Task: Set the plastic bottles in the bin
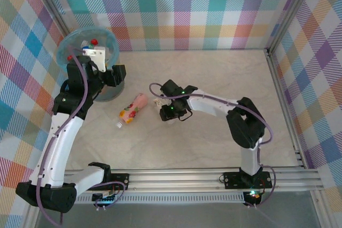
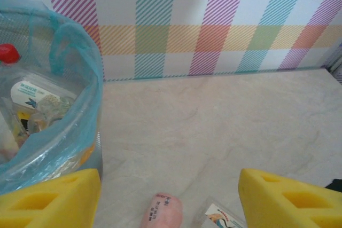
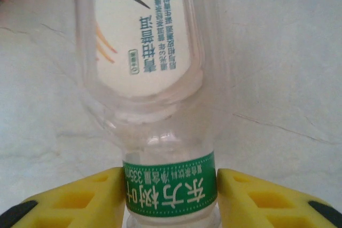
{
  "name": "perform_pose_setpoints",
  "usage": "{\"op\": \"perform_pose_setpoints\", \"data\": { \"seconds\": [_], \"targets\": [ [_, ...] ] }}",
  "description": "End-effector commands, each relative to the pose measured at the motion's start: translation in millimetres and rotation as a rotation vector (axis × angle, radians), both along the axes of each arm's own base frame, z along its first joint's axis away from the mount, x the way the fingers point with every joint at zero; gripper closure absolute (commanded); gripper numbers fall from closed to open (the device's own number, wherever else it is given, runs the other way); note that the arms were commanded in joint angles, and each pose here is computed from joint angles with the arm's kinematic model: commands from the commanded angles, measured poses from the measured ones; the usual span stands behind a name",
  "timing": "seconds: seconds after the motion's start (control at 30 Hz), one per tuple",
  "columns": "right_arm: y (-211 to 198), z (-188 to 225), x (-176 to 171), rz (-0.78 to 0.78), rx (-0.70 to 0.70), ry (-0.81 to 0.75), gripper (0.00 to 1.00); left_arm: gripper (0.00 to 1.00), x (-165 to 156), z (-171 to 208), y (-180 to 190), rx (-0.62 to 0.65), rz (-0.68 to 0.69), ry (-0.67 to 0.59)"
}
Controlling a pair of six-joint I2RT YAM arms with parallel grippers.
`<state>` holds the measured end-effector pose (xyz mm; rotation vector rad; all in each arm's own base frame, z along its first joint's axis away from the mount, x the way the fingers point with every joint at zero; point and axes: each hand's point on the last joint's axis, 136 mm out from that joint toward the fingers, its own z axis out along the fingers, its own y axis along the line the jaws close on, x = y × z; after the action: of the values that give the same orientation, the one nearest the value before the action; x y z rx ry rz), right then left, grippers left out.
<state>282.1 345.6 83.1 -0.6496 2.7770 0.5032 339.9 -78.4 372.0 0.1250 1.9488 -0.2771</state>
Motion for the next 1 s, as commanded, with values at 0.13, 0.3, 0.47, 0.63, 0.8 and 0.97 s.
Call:
{"op": "perform_pose_setpoints", "data": {
  "seconds": [0.13, 0.3, 0.47, 0.63, 0.8, 0.97],
  "targets": [
    [-5.4, 52.9, 1.6, 0.071, 0.104, -0.125, 0.60, 0.31, 4.3, 11.4, -6.9, -0.081, 0.001, 0.001],
    [-9.9, 80.7, -2.2, 0.108, 0.148, -0.201, 0.62, 0.31, 8.8, 9.2, -15.2, -0.154, -0.013, 0.051],
    [-11.4, 107.8, -4.3, 0.125, 0.217, -0.286, 0.65, 0.31, 12.7, -6.7, -46.1, -0.259, -0.137, 0.201],
    [-11.3, 134.6, -6.6, 0.140, 0.277, -0.352, 0.67, 0.30, 14.7, -26.0, -72.6, -0.378, -0.233, 0.341],
    [-15.7, 161.2, -4.2, 0.118, 0.326, -0.438, 0.67, 0.25, 15.1, -44.6, -100.3, -0.464, -0.297, 0.437],
    [-18.6, 179.2, -4.1, 0.099, 0.377, -0.495, 0.67, 0.15, 18.6, -60.0, -111.6, -0.510, -0.284, 0.513]
  ]
}}
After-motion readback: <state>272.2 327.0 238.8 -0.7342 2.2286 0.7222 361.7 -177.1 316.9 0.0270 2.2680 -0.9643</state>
